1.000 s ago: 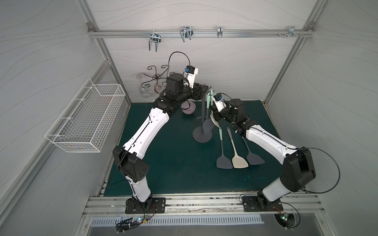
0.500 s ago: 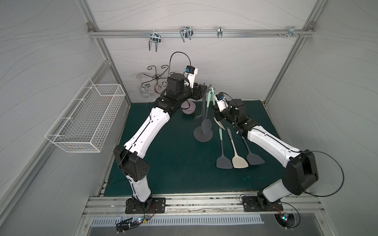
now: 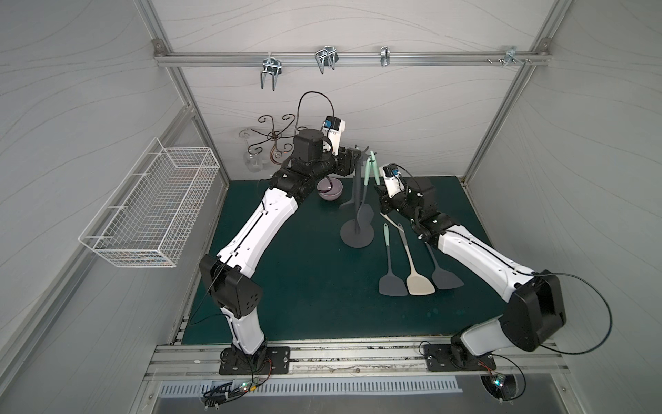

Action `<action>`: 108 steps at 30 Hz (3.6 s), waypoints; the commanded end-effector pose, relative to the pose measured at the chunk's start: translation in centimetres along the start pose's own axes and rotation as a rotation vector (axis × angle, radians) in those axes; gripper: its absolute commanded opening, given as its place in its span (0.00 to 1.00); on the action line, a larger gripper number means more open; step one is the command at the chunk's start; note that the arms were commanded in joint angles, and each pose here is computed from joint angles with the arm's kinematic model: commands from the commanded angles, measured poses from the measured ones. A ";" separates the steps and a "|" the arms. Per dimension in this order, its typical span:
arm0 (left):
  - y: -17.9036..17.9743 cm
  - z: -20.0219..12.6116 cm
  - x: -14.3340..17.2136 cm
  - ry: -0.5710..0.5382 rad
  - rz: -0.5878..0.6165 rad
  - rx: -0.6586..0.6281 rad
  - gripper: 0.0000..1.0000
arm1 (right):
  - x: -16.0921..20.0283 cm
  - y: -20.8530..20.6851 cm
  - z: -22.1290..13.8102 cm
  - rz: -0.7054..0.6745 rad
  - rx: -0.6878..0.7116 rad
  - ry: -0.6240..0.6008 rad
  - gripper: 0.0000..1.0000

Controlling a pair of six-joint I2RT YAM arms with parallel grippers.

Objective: Take the spatula off the kitchen utensil rack
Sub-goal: Take off the spatula from the rack, then place the spatula at the center of the board.

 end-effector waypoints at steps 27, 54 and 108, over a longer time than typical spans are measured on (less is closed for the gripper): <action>0.6 1.6 2.6 0.152 -0.042 0.040 0.08 | -5.5 -2.5 -2.6 -0.059 0.270 -0.365 0.00; 0.6 2.2 3.5 0.197 -0.071 0.058 0.11 | -7.1 -4.7 -4.6 0.029 0.206 -0.204 0.00; -12.8 -11.3 11.6 0.010 -0.409 0.174 0.59 | 2.7 11.4 -13.2 -0.065 -0.273 -0.014 0.00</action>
Point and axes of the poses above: each gripper's point midway between its finger pads, its own z axis out along the fingers, its own y axis along the line the jaws close on, x = y × z, the point moved 7 cm from there along -z, back along the fingers, and after that the axes turned 5 degrees about -z, right-handed, at the moved point
